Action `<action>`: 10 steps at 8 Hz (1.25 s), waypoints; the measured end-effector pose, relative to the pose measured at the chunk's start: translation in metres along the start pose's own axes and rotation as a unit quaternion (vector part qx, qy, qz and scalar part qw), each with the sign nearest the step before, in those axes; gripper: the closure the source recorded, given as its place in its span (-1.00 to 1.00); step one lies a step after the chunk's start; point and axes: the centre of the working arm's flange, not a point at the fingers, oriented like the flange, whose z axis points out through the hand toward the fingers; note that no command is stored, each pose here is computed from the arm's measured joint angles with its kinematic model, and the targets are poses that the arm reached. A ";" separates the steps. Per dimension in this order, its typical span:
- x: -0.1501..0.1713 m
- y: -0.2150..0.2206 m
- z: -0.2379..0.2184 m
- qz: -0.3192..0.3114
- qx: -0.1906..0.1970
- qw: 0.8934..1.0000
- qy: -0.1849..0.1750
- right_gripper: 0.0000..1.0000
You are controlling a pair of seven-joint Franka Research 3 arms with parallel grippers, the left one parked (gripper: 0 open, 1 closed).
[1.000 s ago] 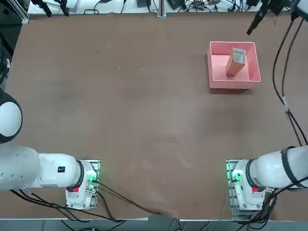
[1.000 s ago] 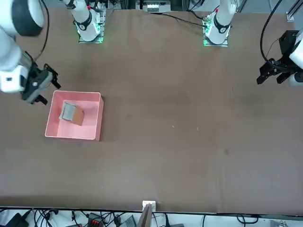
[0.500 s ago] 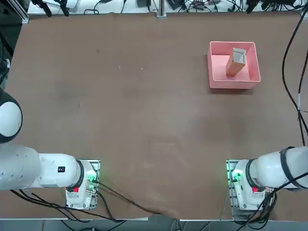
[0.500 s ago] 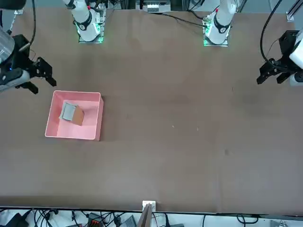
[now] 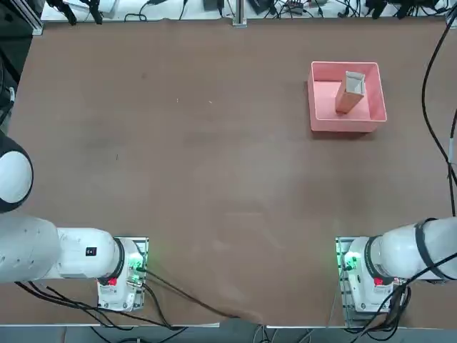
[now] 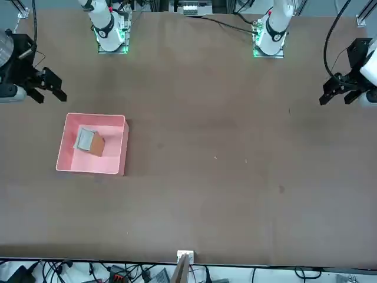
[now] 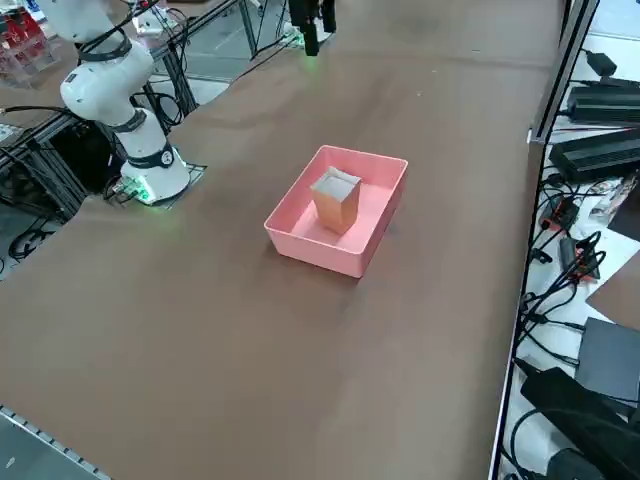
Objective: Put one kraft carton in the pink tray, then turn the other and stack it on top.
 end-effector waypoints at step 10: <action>-0.013 0.015 -0.021 0.027 0.015 1.000 0.005 -1.00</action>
